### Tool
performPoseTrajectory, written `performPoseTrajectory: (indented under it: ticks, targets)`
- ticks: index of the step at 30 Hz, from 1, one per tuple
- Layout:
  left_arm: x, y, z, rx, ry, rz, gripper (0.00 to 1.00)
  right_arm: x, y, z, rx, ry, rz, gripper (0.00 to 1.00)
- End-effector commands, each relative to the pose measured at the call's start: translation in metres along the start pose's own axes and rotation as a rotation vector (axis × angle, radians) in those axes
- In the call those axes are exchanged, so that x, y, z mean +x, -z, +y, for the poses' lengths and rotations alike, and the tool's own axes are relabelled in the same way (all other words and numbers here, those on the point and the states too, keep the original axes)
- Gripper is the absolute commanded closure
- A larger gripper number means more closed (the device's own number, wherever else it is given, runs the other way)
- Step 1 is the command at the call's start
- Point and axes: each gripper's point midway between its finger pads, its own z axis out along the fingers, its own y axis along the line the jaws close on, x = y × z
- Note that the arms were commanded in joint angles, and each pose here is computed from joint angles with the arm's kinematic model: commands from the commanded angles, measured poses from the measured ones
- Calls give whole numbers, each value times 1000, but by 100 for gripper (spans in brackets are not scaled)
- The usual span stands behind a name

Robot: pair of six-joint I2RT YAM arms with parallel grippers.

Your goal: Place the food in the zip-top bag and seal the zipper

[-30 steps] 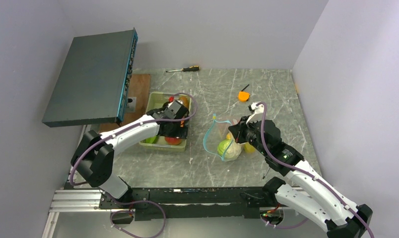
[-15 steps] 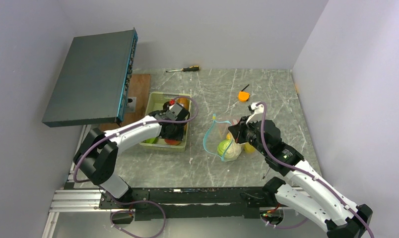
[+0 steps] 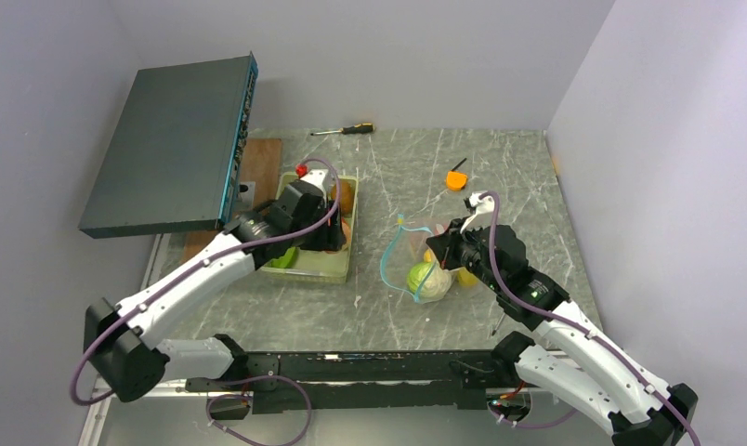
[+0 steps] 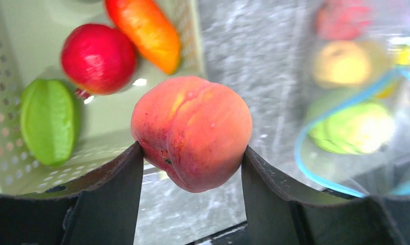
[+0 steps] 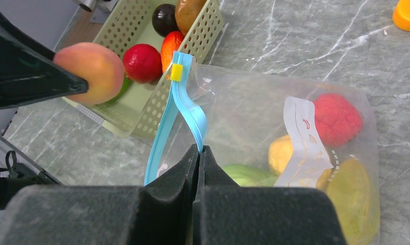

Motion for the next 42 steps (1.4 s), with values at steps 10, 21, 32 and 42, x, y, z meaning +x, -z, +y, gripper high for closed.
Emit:
performPoseTrajectory:
  ticks: [10,21,32,42]
  targets:
    - [-33,50,-131,584,26,-102,79,-20,6,21,-108,13,-75,100]
    - [-7,16,-165,585,-21,38,80,-26,12,27,-137,16,-101,100]
    - [7,23,-180,626,-35,66,79,-25,12,26,-138,12,-105,100]
    - [7,1,-188,598,-10,81,70,-27,18,31,-168,14,-112,100]
